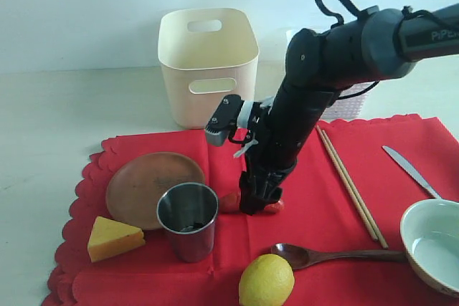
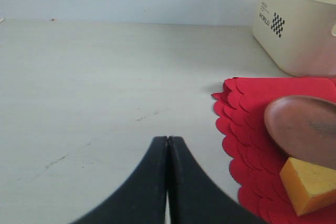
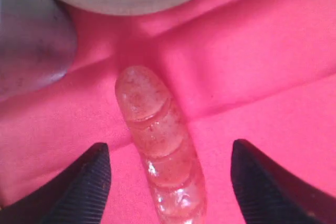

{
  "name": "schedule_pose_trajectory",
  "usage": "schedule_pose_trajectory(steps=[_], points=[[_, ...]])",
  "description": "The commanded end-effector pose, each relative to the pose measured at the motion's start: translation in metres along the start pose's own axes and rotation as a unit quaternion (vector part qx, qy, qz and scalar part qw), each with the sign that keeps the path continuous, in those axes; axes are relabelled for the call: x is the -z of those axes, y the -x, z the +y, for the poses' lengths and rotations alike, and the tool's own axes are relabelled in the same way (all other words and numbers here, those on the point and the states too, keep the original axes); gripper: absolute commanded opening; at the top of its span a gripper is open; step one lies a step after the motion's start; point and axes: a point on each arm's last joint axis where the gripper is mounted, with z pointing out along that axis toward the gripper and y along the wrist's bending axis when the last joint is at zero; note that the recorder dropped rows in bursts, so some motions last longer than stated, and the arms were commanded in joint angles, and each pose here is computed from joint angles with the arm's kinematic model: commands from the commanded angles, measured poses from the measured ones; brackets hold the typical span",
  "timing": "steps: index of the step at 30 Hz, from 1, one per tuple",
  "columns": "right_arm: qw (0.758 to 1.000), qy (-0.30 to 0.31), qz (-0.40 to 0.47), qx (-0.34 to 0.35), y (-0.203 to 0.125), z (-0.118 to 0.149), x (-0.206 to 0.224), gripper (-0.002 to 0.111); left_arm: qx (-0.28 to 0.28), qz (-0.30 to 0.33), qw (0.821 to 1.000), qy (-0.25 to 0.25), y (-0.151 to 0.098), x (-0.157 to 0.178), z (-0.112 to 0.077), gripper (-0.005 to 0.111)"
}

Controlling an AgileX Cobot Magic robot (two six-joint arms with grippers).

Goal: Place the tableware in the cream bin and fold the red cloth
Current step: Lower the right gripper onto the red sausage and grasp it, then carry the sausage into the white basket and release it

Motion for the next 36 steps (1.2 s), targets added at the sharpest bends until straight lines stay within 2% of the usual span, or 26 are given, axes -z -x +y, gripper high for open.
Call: schedule_pose_trajectory(steps=[1, 3, 4, 5, 6, 7, 13, 17, 21, 30, 33, 35, 36], points=[[1.0, 0.009, 0.015, 0.009, -0.005, -0.003, -0.019, 0.062, 0.002, -0.012, 1.0, -0.004, 0.003, 0.001, -0.001, 0.0], [1.0, -0.005, 0.007, 0.009, -0.003, -0.005, -0.019, 0.048, 0.002, -0.012, 1.0, -0.004, 0.003, 0.001, -0.001, 0.0], [1.0, -0.008, 0.004, 0.011, -0.002, -0.005, -0.016, 0.032, 0.002, -0.012, 1.0, -0.004, 0.003, 0.001, -0.001, 0.0], [1.0, -0.011, 0.0, 0.012, -0.001, -0.005, -0.012, 0.022, 0.002, -0.012, 1.0, -0.004, 0.003, 0.001, -0.001, 0.0], [1.0, -0.017, -0.007, 0.014, 0.001, -0.004, -0.004, 0.006, 0.002, -0.012, 1.0, -0.004, 0.003, 0.001, -0.001, 0.0], [1.0, -0.019, -0.011, 0.013, 0.002, -0.002, 0.002, 0.0, 0.002, -0.012, 1.0, -0.004, 0.003, 0.001, -0.001, 0.0], [0.998, -0.062, -0.027, 0.014, 0.007, 0.005, 0.05, 0.0, 0.002, -0.012, 1.0, -0.004, 0.003, 0.001, -0.001, 0.0], [0.983, -0.178, -0.051, -0.014, 0.003, 0.0, 0.103, 0.0, 0.002, -0.012, 1.0, -0.004, 0.003, 0.001, -0.001, 0.0], [0.965, -0.232, -0.111, -0.058, -0.002, -0.014, 0.133, 0.0, 0.002, -0.012, 1.0, -0.004, 0.003, 0.001, -0.001, 0.0], [0.921, -0.274, -0.177, -0.212, -0.02, -0.082, 0.171, 0.0, 0.002, -0.012, 1.0, -0.004, 0.003, 0.001, -0.001, 0.0], [0.906, -0.271, -0.19, -0.265, -0.024, -0.114, 0.169, 0.0, 0.003, -0.012, 1.0, -0.004, 0.003, 0.001, -0.001, 0.0], [0.882, -0.266, -0.212, -0.325, -0.029, -0.156, 0.155, 0.0, 0.003, -0.012, 1.0, -0.004, 0.003, 0.001, -0.001, 0.0], [0.879, -0.265, -0.215, -0.332, -0.03, -0.167, 0.149, 0.0, 0.003, -0.012, 1.0, -0.004, 0.003, 0.001, -0.001, 0.0]])
